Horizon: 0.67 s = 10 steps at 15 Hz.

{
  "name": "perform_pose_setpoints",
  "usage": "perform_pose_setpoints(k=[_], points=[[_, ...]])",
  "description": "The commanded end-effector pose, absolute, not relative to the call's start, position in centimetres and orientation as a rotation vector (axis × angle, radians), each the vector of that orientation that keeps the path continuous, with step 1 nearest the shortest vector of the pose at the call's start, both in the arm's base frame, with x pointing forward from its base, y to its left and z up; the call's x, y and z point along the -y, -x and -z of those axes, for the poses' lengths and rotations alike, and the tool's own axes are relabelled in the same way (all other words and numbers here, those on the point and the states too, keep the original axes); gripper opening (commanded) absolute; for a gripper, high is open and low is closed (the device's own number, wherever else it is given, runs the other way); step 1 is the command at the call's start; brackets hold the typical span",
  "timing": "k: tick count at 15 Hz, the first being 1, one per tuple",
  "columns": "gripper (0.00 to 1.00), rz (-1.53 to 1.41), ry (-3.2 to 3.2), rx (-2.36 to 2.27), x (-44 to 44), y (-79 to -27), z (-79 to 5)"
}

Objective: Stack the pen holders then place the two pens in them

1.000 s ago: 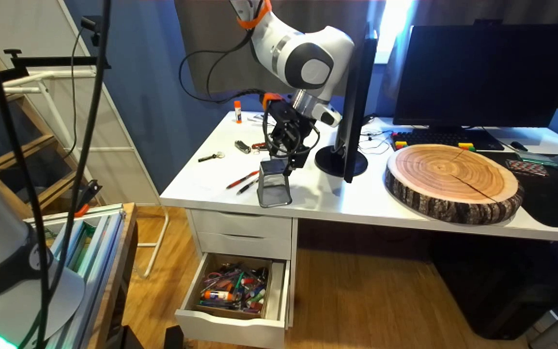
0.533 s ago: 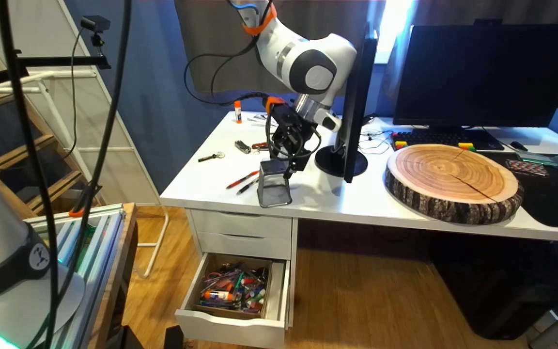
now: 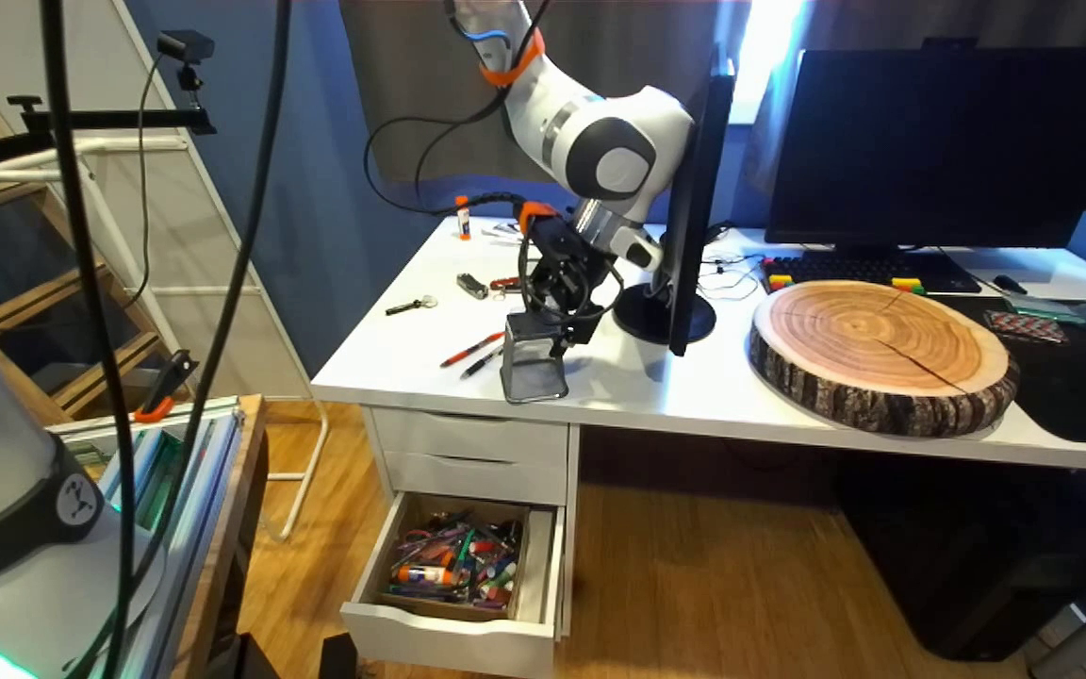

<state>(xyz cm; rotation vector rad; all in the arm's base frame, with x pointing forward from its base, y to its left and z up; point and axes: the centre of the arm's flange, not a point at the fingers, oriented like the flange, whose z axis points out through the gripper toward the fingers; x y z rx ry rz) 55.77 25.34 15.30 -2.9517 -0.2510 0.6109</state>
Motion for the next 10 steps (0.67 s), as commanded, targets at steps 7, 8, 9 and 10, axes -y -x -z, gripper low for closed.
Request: perform_pose_setpoints(k=[7,8,9,10], points=[[0.59,-0.664,2.896,0.145,-25.6,-55.8,-15.7],[0.59,-0.65,2.896,0.117,-25.7,-55.5,-16.3],[0.59,-0.646,2.896,0.093,-25.8,-55.3,-16.7],[0.58,-0.643,2.896,0.065,-26.0,-54.8,-17.5]])
